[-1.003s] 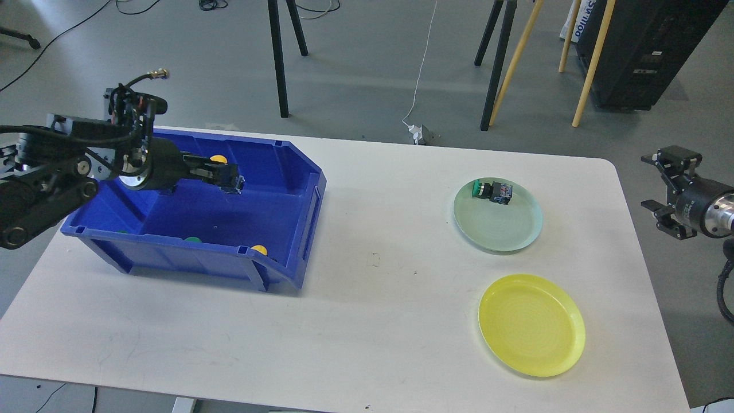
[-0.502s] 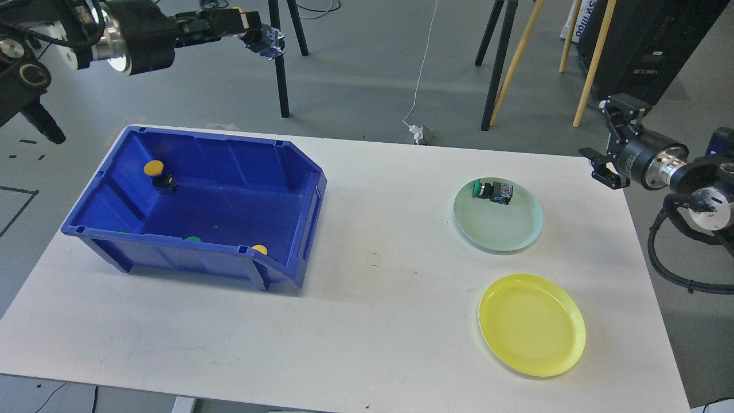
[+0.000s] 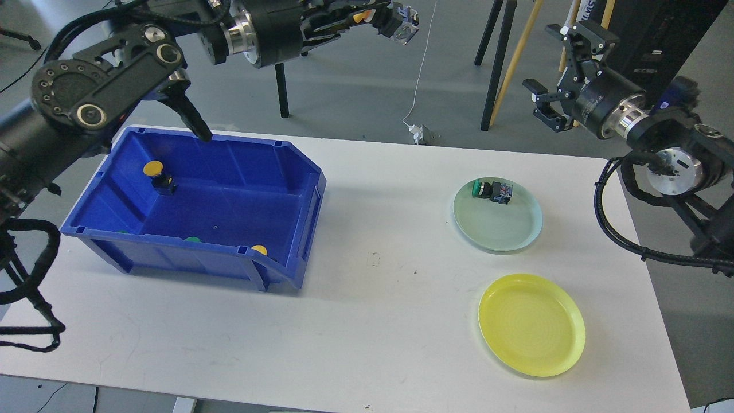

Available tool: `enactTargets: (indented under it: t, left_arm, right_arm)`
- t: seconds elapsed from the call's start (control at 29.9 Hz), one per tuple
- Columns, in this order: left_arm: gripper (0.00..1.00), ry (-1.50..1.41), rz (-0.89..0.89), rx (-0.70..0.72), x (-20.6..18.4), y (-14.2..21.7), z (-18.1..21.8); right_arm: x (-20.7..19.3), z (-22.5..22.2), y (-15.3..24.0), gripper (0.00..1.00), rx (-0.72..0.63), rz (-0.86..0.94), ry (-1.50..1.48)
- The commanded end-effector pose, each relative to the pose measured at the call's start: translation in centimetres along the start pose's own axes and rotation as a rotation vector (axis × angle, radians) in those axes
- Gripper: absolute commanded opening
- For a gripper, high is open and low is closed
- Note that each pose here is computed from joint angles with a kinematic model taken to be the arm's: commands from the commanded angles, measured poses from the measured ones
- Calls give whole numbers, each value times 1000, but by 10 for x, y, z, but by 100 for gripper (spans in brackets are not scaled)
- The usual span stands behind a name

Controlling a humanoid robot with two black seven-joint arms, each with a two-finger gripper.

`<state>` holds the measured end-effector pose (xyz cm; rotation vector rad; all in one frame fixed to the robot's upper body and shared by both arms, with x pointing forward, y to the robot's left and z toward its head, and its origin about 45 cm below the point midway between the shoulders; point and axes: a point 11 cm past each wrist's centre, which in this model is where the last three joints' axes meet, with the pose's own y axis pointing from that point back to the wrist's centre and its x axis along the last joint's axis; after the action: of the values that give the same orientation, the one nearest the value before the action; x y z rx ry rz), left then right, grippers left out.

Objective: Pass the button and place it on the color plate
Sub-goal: 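Raise the button and bring the right gripper toward the left gripper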

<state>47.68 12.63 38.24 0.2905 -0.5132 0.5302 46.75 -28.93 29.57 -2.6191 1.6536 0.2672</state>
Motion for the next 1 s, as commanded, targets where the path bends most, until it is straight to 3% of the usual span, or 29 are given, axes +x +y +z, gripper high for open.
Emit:
enactTargets:
  t: [0.0,0.64,0.97]
  left_arm:
    - [19,76,13,-33,-2,-18,6]
    - [19,209,30,-71,-14,-57,14]
    - [19,297,59,-88,-13,-74,23]
  right_arm:
    - [-21,-8,-8,92,42,-52,-17]
    - [-86,-38,-44,92,127,-180,-46]
    - [-101,-51,-52,92,156,-202,-46]
